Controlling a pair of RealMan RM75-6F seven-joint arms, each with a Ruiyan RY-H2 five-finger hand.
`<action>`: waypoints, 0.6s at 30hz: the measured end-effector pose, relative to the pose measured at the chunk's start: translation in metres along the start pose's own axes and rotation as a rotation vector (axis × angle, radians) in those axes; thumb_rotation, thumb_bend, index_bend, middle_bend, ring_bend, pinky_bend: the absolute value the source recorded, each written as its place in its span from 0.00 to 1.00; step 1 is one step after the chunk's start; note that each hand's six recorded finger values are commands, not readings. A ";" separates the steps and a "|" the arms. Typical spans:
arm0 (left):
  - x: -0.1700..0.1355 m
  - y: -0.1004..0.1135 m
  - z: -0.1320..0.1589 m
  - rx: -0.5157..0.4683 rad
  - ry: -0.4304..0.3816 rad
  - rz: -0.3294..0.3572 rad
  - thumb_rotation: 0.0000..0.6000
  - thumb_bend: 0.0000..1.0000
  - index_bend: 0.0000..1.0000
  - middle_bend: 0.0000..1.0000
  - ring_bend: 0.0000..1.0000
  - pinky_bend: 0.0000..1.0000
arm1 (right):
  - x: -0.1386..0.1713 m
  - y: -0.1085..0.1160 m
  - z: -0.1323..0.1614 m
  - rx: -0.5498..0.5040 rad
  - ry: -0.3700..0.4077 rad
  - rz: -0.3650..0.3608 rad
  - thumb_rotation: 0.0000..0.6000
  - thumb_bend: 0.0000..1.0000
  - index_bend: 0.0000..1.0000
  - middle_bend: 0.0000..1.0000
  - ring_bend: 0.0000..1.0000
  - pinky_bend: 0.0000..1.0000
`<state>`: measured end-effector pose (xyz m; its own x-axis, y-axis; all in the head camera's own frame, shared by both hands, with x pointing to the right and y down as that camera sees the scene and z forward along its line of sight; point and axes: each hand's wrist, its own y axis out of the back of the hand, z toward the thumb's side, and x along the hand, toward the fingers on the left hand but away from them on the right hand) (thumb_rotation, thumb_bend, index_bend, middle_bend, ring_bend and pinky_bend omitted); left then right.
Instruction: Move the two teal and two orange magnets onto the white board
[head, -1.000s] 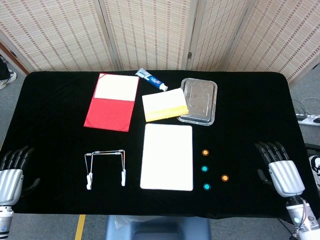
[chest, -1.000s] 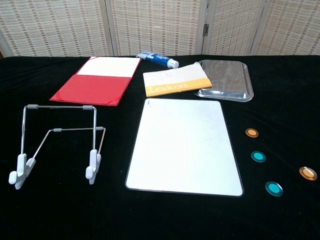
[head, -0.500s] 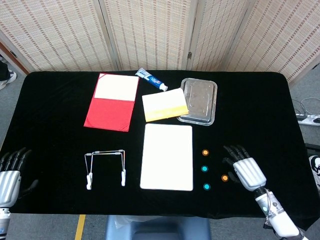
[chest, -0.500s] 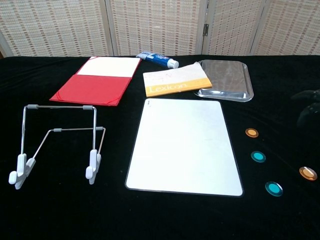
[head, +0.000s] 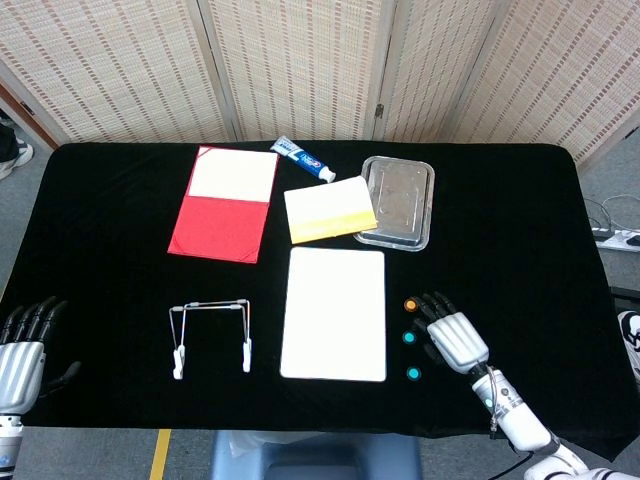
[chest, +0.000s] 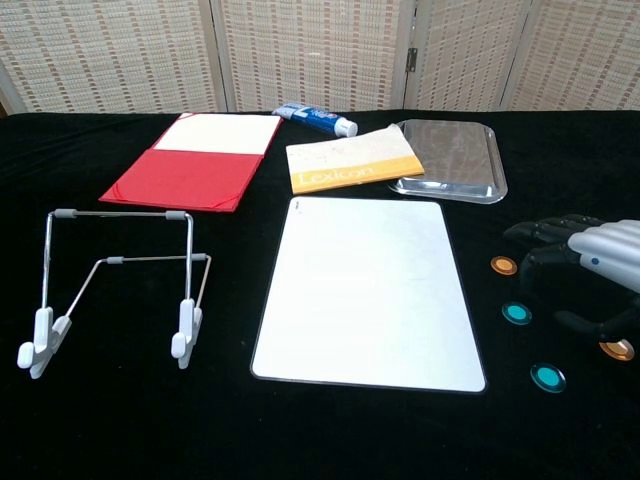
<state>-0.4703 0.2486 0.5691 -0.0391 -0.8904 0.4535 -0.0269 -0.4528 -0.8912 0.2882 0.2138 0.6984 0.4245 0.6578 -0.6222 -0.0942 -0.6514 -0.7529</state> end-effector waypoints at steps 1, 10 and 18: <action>0.000 0.000 0.000 0.000 0.000 -0.001 1.00 0.26 0.11 0.08 0.10 0.00 | -0.001 -0.001 0.001 0.000 0.004 0.002 1.00 0.48 0.39 0.08 0.00 0.00; -0.001 -0.002 -0.001 -0.005 0.000 -0.015 1.00 0.23 0.10 0.08 0.09 0.00 | -0.009 -0.009 0.009 0.022 0.020 0.005 1.00 0.47 0.39 0.09 0.00 0.00; -0.001 -0.003 -0.001 -0.005 0.001 -0.018 1.00 0.22 0.10 0.08 0.09 0.00 | -0.013 -0.013 0.007 0.034 0.011 0.008 1.00 0.47 0.39 0.09 0.00 0.00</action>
<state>-0.4708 0.2510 0.5709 -0.0393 -0.8819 0.4699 -0.0326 -0.4689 -0.8827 0.2781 0.2169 0.7149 0.4334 0.6482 -0.6261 -0.1281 -0.6434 -0.7548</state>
